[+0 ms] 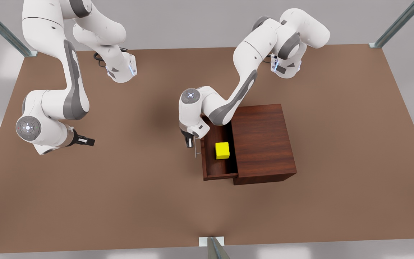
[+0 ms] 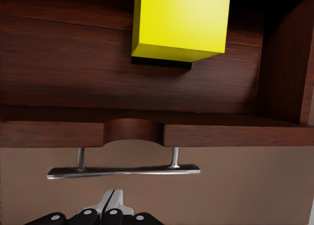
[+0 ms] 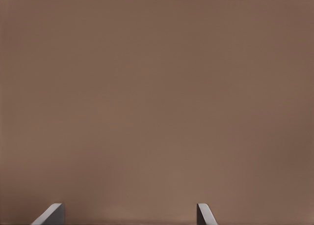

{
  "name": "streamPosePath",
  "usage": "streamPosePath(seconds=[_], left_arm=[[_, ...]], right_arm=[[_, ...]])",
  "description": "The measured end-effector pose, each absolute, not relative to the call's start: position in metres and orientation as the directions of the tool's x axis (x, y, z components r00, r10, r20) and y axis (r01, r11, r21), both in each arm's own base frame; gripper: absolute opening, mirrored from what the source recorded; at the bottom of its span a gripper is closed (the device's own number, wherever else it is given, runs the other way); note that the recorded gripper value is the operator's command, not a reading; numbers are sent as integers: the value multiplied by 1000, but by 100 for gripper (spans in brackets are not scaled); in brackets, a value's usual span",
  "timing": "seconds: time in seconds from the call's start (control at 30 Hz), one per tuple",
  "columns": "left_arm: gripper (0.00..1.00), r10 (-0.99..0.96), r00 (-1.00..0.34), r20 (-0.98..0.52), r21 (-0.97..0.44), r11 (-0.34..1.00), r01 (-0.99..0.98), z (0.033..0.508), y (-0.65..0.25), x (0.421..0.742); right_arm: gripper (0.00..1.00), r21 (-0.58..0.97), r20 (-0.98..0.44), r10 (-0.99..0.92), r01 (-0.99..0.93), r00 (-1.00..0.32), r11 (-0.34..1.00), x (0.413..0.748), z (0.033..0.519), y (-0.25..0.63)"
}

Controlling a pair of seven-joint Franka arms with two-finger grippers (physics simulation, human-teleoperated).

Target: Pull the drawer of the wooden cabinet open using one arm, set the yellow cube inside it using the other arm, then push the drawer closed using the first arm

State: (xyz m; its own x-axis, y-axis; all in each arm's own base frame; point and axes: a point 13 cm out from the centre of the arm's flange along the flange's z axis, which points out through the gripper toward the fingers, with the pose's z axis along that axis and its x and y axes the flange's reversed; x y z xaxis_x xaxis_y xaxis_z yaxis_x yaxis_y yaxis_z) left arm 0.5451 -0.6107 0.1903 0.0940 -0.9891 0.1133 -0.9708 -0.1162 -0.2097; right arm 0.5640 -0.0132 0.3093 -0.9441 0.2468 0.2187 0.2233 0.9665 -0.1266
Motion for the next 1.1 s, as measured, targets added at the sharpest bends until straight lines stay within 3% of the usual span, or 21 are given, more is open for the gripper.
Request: streamPosePath(seconds=[0.3, 1.1], left_arm=[[0, -996, 85, -26, -184, -78, -980, 181, -580, 536], [0, -979, 59, -198, -68, -46, -997, 182, -477, 557]], right_arm=[[100, -117, 223, 206, 183, -953, 976, 564, 309, -13], [100, -106, 229, 160, 138, -960, 985, 564, 309, -14]])
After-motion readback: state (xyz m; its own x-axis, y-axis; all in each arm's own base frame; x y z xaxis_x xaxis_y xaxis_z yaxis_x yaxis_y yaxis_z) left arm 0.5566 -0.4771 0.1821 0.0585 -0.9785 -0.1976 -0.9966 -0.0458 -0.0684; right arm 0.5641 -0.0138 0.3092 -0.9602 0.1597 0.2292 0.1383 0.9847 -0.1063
